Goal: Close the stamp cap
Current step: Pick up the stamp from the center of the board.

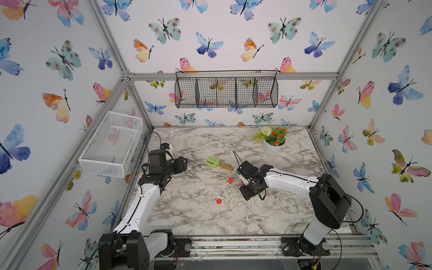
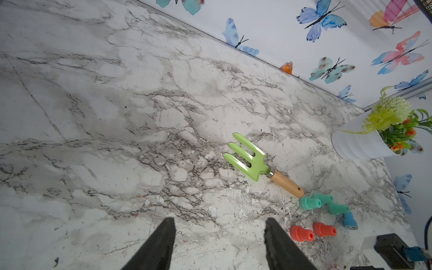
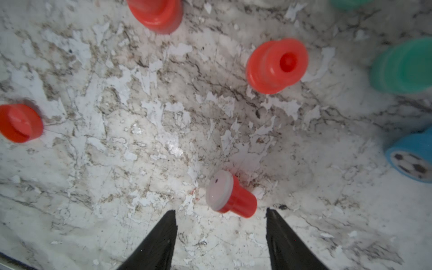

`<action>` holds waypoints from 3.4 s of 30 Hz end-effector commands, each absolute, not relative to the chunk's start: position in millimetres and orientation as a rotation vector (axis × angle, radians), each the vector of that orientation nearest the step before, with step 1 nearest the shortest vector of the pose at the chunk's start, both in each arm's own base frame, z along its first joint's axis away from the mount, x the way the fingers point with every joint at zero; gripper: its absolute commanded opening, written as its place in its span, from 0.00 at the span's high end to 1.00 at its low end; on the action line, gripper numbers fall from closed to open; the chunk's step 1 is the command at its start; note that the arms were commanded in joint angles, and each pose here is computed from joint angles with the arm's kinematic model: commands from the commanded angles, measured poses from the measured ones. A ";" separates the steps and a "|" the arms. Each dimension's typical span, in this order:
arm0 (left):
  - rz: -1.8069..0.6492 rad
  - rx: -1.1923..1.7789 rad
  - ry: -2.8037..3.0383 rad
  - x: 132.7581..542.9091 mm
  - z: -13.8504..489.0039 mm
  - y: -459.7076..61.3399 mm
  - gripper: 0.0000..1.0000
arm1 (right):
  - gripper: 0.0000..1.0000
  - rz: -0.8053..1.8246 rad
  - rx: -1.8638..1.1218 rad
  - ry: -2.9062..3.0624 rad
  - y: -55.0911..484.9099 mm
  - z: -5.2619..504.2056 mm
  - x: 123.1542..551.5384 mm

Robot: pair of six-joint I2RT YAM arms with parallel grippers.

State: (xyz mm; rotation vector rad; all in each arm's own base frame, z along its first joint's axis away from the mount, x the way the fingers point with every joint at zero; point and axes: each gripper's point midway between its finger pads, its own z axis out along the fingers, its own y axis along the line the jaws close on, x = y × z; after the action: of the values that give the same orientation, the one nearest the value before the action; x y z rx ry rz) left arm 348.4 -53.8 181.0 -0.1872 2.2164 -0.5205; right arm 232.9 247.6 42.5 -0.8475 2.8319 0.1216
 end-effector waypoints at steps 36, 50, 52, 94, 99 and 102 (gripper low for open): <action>-0.547 -0.178 2.215 350.0 186.8 -56.2 0.37 | 0.61 0.357 -0.717 2.965 249.6 16.8 199.4; -0.549 -0.179 2.221 350.3 184.7 -56.5 0.37 | 0.77 0.377 -0.745 2.959 253.4 16.1 199.4; -0.547 -0.180 2.221 350.4 184.4 -56.1 0.37 | 0.77 0.373 -0.747 2.962 252.9 15.2 199.1; -1.186 0.218 2.304 250.2 239.1 -246.2 0.39 | 0.87 0.797 -1.448 1.613 340.1 180.5 207.3; -1.223 0.251 2.316 243.8 243.1 -257.9 0.40 | 0.89 0.790 -1.447 1.584 338.6 186.9 205.8; -1.228 0.293 2.328 239.6 241.2 -268.5 0.40 | 0.89 0.808 -1.449 1.564 340.3 191.8 203.8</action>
State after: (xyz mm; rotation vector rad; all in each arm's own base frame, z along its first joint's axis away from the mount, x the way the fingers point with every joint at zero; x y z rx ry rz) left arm 243.5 -259.4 237.9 0.2689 2.3178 -1.2160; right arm 209.6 337.7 184.8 -1.4293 1.6231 0.7827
